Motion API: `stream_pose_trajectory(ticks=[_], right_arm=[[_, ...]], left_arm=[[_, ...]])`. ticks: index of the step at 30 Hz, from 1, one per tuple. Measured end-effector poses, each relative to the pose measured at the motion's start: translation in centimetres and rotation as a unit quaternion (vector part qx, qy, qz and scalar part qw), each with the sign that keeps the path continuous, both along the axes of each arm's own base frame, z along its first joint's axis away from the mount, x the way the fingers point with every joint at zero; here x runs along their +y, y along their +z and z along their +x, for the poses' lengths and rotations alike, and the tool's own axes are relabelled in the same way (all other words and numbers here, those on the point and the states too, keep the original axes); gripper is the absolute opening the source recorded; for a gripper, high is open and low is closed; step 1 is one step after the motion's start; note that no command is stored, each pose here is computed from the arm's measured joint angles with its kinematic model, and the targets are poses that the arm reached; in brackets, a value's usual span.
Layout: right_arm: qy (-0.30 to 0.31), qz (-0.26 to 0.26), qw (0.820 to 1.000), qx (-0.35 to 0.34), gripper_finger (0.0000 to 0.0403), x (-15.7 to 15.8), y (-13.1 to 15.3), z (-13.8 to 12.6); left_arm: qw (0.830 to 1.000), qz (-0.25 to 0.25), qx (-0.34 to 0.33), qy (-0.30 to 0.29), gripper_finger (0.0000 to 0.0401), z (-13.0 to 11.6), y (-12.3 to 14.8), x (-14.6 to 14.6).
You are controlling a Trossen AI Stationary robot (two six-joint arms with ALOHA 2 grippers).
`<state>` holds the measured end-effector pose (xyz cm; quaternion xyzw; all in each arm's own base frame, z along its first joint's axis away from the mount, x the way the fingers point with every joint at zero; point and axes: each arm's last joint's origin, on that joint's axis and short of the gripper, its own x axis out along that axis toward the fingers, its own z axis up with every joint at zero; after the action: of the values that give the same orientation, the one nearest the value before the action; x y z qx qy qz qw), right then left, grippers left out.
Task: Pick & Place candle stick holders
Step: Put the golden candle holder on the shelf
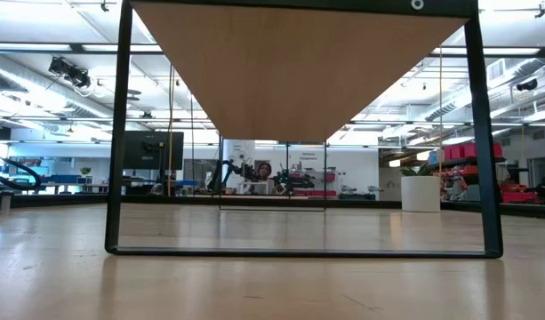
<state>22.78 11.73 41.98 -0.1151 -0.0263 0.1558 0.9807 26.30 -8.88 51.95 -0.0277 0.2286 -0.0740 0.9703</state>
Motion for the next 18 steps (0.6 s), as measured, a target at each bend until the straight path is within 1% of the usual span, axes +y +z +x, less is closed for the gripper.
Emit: stream_pose_trajectory(ticks=[1, 3, 5, 8, 12, 15, 18], right_arm=[[0.013, 0.007, 1.0, -0.011, 0.0003, 0.0, -0.5, 0.1], [0.015, 0.019, 1.0, -0.012, 0.0002, 0.0, -1.8, 0.4], [0.009, 0.028, 1.0, 0.004, 0.0002, -0.3, -3.5, 0.8], [-0.018, 0.043, 0.999, 0.002, 0.0002, -0.8, -5.6, 1.3], [-0.02, 0.064, 0.998, 0.002, 0.0002, -1.2, -8.1, 1.4], [-0.03, 0.089, 0.996, -0.014, 0.0002, -1.8, -9.8, 1.4], [-0.025, 0.111, 0.993, -0.028, 0.0002, -2.2, -11.3, 1.2]], left_arm=[[1.0, -0.001, 0.0, -0.001, 0.0177, 0.0, 0.0, 0.0], [1.0, -0.001, 0.001, -0.002, 0.0177, 0.0, 0.0, 0.0], [1.0, -0.001, 0.001, -0.004, 0.0177, 0.0, 0.0, 0.0], [1.0, -0.004, 0.002, -0.01, 0.0177, 0.0, 0.0, -0.1], [1.0, -0.004, 0.002, -0.01, 0.0177, 0.0, 0.0, -0.1], [1.0, -0.002, 0.002, -0.009, 0.0177, 0.0, 0.0, 0.0], [1.0, 0.001, 0.001, -0.007, 0.0177, 0.1, 0.0, 0.0]])
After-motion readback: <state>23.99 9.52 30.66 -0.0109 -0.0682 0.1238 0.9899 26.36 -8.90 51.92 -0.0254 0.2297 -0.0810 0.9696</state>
